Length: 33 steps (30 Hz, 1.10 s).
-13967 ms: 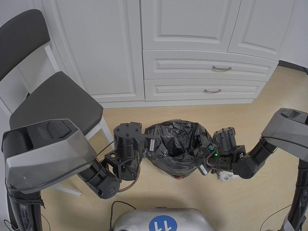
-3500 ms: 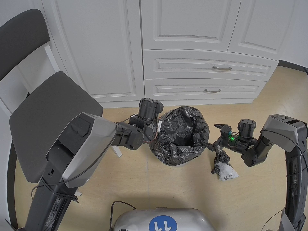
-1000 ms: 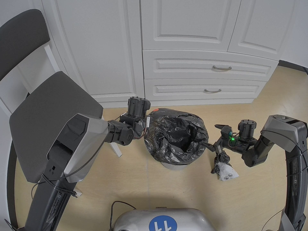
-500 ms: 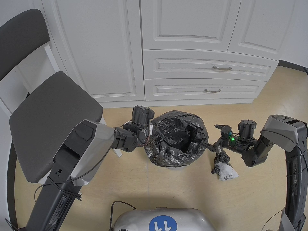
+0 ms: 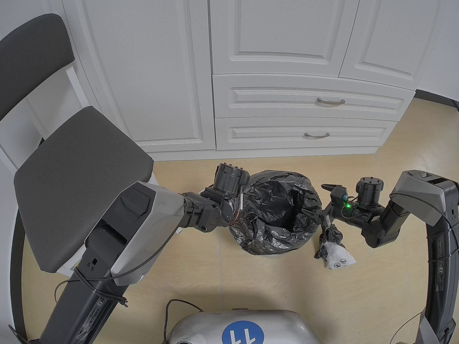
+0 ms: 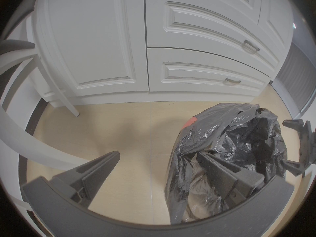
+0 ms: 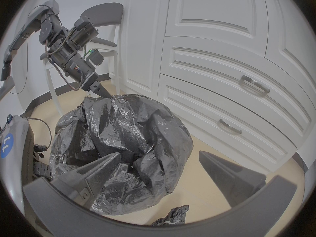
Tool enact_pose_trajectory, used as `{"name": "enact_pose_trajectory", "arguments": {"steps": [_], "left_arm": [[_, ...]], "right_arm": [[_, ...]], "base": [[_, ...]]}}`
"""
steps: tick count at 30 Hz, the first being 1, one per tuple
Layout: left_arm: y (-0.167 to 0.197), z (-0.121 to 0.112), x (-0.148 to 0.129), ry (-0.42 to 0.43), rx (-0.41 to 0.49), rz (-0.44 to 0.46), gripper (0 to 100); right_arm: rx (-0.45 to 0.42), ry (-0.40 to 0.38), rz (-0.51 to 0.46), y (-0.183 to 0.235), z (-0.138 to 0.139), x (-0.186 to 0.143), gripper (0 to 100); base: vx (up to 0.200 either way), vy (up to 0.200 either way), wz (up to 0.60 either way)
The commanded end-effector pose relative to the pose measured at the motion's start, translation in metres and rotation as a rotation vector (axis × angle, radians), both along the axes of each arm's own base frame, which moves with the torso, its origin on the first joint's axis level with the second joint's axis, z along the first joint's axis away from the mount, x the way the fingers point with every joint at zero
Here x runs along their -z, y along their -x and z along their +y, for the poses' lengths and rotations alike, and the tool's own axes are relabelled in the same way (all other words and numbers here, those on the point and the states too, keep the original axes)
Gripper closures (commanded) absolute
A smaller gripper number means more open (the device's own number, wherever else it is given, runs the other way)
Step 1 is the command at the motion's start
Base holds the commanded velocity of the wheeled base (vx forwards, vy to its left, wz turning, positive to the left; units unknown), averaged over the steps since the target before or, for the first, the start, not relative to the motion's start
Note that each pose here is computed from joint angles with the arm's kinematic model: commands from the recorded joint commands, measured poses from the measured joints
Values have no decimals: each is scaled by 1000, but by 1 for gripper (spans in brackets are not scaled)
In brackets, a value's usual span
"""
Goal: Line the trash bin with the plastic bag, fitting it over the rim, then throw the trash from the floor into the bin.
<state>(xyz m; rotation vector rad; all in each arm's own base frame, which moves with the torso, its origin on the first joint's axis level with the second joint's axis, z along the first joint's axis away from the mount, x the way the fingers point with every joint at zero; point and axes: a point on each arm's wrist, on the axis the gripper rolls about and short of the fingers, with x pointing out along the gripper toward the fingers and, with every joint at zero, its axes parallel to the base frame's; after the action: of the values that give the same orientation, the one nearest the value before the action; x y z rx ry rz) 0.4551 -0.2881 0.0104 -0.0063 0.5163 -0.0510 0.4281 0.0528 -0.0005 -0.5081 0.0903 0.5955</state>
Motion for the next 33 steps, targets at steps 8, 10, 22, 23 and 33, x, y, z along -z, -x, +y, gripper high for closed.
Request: {"name": "enact_pose_trajectory", "arguments": {"steps": [8, 10, 22, 23, 33], "left_arm": [[-11, 18, 28, 24, -68, 39, 0], [-13, 21, 37, 20, -76, 51, 0], [-17, 19, 37, 68, -62, 3, 0], [-17, 20, 27, 76, -63, -10, 0], [20, 36, -24, 14, -36, 87, 0]], "right_arm": [[-5, -1, -17, 0, 2, -2, 0], [-8, -2, -26, 0, 4, -2, 0], [-30, -17, -62, 2, 14, -8, 0], [-36, -20, -66, 3, 17, -11, 0], [48, -171, 36, 27, 79, -32, 0]], "base": [[0, 0, 0], [0, 0, 0], [0, 0, 0], [0, 0, 0], [0, 0, 0]]}}
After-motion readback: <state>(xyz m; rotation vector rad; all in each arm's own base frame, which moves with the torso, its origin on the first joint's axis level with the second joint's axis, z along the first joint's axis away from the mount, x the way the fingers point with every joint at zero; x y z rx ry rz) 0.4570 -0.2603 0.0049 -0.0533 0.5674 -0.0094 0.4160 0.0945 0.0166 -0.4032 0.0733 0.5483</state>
